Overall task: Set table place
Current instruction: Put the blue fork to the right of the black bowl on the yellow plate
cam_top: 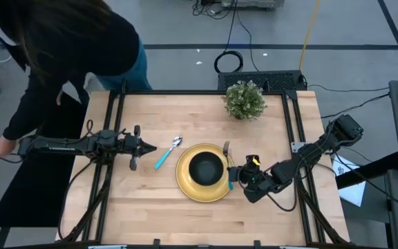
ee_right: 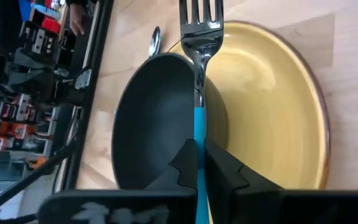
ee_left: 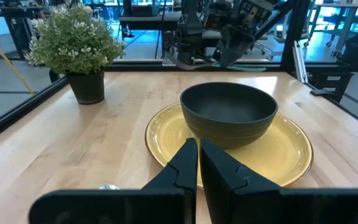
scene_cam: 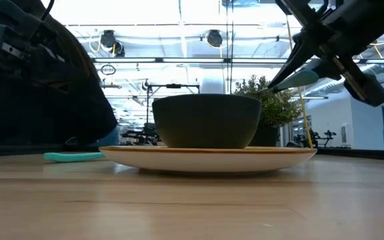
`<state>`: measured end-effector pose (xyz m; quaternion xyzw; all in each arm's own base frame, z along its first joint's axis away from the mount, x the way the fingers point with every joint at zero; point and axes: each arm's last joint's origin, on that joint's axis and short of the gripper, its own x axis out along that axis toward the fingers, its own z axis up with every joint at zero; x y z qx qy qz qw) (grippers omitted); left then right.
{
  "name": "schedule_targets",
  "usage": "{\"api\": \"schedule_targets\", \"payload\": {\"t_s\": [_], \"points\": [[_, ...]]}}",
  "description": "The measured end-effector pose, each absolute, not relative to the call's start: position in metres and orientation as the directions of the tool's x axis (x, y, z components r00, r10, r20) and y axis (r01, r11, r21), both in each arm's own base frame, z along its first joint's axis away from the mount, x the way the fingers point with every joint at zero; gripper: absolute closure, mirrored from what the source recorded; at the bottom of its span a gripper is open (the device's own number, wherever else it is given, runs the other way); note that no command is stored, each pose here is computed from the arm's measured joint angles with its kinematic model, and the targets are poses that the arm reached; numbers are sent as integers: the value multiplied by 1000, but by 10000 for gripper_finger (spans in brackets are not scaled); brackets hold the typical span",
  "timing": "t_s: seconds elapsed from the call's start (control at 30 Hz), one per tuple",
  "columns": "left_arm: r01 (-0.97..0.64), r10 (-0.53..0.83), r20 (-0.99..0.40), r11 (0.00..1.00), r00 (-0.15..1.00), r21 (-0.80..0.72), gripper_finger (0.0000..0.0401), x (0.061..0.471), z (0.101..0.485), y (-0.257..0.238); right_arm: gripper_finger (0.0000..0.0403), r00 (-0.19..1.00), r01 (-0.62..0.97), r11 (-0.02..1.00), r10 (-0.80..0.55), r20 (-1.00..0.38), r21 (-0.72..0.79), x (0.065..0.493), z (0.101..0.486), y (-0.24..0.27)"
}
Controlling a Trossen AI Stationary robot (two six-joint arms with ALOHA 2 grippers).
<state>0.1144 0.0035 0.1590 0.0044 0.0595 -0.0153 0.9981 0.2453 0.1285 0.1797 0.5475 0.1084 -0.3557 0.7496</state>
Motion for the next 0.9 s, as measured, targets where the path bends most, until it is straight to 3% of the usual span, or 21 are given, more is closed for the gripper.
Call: {"api": "schedule_targets", "payload": {"t_s": [0.9], "points": [[36,-35,-111,999,993,0,377,115,160,3,403,683,711,125,-361,-635,692,249,164,130]]}}
